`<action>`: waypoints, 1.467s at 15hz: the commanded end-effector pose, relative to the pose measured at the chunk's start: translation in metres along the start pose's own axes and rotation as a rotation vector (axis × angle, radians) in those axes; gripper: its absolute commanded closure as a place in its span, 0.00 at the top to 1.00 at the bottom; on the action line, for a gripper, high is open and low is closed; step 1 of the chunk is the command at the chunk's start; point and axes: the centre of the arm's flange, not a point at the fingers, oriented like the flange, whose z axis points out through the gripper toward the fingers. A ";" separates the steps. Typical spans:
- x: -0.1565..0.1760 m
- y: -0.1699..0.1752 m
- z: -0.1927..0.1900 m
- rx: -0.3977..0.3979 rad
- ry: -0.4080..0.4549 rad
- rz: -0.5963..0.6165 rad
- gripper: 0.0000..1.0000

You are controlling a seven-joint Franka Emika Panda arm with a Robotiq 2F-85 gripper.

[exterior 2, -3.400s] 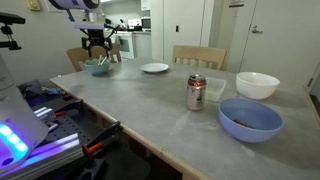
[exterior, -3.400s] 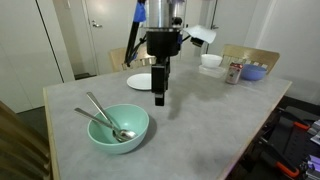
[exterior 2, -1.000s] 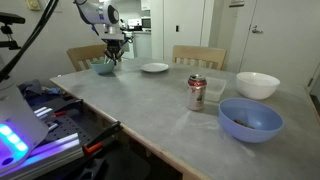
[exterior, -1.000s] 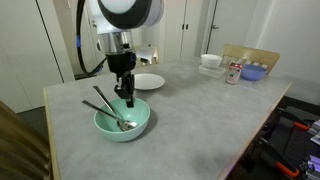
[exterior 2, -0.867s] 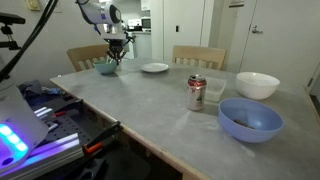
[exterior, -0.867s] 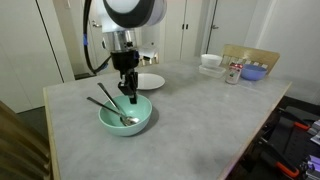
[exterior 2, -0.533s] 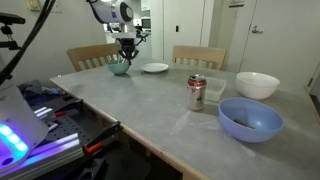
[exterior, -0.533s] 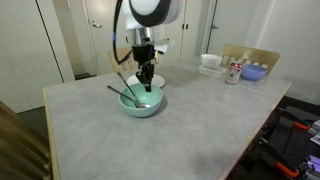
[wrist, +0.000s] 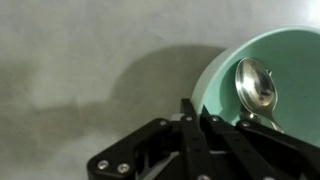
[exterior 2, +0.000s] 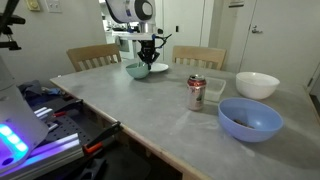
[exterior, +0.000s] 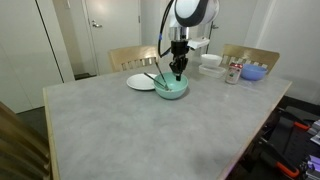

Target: Slide the green bowl to the right side of the table

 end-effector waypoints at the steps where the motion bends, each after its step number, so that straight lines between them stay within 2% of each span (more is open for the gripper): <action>1: -0.050 0.042 -0.009 0.015 0.075 0.185 0.01; 5: -0.084 0.090 -0.007 0.064 0.160 0.392 0.01; 7: -0.098 0.100 -0.006 0.101 0.192 0.496 0.01; 10: -0.113 0.082 -0.012 0.260 0.234 0.586 0.01; 11: -0.092 0.097 0.000 0.180 0.187 0.565 0.05; 13: -0.096 0.082 -0.006 0.228 0.202 0.581 0.05; 15: -0.098 0.078 -0.010 0.232 0.207 0.580 0.05; 17: -0.099 0.079 -0.010 0.231 0.208 0.583 0.01; 22: -0.084 0.093 -0.007 0.251 0.210 0.644 0.01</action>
